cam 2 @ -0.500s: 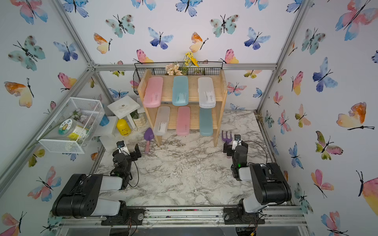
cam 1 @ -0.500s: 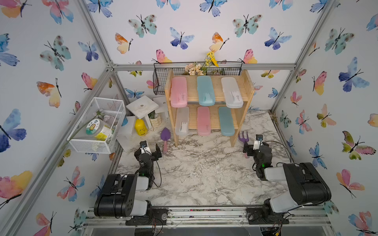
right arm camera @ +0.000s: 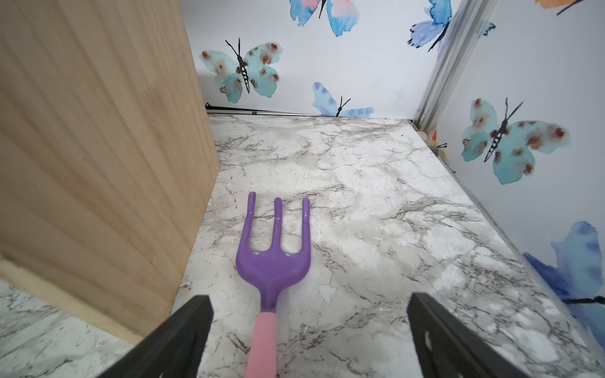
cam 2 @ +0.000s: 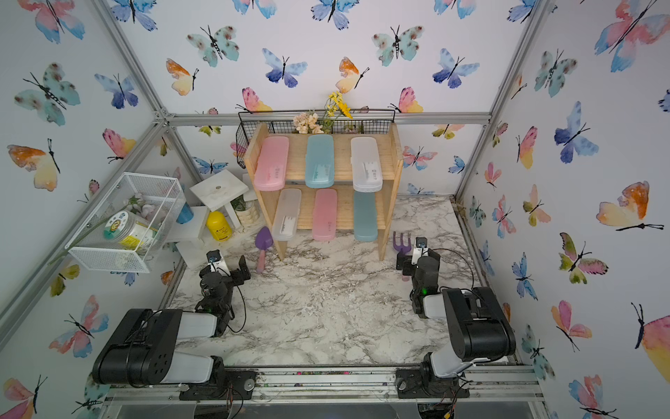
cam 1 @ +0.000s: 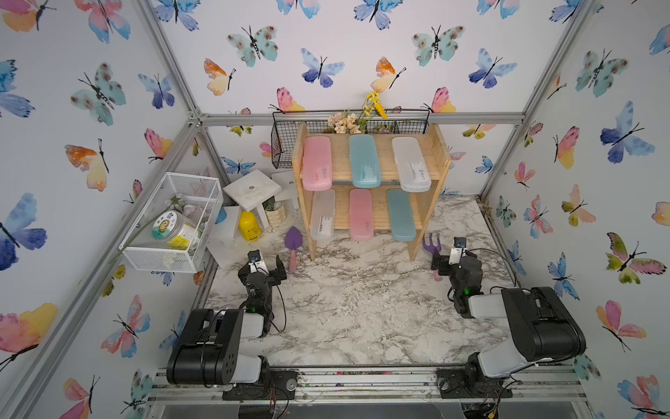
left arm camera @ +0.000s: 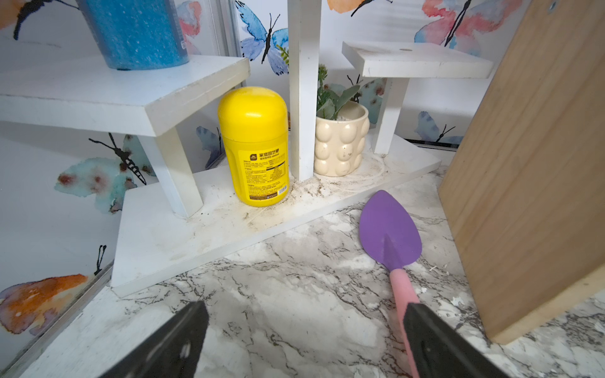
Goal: Remove the pencil cases from the shelf
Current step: Pick up the pencil case from the shelf.
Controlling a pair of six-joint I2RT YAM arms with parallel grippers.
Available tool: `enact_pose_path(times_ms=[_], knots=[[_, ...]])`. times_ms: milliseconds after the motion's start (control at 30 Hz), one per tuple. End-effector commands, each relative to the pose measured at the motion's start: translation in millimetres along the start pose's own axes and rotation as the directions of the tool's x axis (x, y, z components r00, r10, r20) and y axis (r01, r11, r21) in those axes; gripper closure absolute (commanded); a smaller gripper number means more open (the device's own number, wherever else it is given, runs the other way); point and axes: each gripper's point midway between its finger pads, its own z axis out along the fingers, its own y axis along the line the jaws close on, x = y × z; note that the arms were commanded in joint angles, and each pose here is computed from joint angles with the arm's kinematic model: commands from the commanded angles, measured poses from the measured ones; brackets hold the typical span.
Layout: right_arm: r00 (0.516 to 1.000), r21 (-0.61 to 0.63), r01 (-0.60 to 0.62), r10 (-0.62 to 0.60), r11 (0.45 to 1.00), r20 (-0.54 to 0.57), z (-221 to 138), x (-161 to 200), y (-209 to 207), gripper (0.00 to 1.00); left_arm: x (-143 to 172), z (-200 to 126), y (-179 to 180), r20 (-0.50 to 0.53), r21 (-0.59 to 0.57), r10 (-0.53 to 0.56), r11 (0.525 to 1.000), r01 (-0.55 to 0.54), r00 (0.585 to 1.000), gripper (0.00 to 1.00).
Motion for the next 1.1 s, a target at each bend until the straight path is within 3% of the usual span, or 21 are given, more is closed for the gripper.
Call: enact_pose_path(times_ms=[0, 267, 367, 433, 533, 633, 767, 867, 967, 1067], knots=[[1.000, -0.023, -0.011, 0.010, 1.000, -0.016, 4.0, 2.0, 2.8, 0.01, -4.4, 0.4, -3.3, 0.013, 0.011, 0.005, 1.000, -0.005, 1.000, 0.01], [1.000, -0.022, -0.012, 0.012, 1.000, -0.014, 3.3, 1.7, 2.2, 0.01, -4.5, 0.3, -3.3, 0.013, 0.011, 0.006, 1.000, -0.006, 1.000, 0.01], [0.998, 0.088, -0.052, 0.054, 0.995, -0.019, 8.9, -9.5, -16.3, 0.01, -17.1, -1.9, 2.8, 0.053, -0.023, -0.009, 1.000, 0.011, 0.999, 0.01], [0.996, 0.082, -0.034, 0.040, 0.996, -0.075, 14.9, -12.1, -14.8, 0.01, -18.6, 1.9, 3.9, -0.010, -0.041, -0.009, 0.999, 0.009, 1.000, 0.01], [0.997, 0.103, -0.036, 0.044, 0.994, -0.069, 13.1, -21.7, -18.6, 0.01, -36.0, 1.1, -3.6, -0.022, -0.009, 0.001, 1.000, -0.001, 1.000, 0.01], [0.995, 0.126, -0.101, 0.103, 0.987, -0.004, 0.7, -52.0, -25.9, 0.01, -57.1, -5.2, -17.5, -0.069, 0.060, -0.124, 0.990, 0.128, 0.990, 0.01], [0.985, 0.179, -0.146, 0.160, 0.973, -0.067, -4.5, -79.1, -35.1, 0.01, -93.4, -29.5, -49.2, -0.083, 0.250, -0.265, 0.928, 0.278, 0.961, 0.01], [0.982, 0.166, -0.157, 0.172, 0.974, -0.081, -11.2, -93.5, -33.7, 0.01, -118.2, -51.6, -70.6, -0.074, 0.377, -0.311, 0.871, 0.315, 0.948, 0.01], [0.975, 0.153, -0.178, 0.196, 0.972, -0.105, -20.7, -101.3, -30.8, 0.01, -133.5, -68.6, -96.2, -0.092, 0.452, -0.304, 0.836, 0.312, 0.948, 0.01], [0.968, 0.090, -0.209, 0.219, 0.974, -0.122, -29.6, -108.4, -19.7, 0.01, -134.4, -70.5, -116.7, -0.191, 0.458, -0.324, 0.806, 0.376, 0.927, 0.01]])
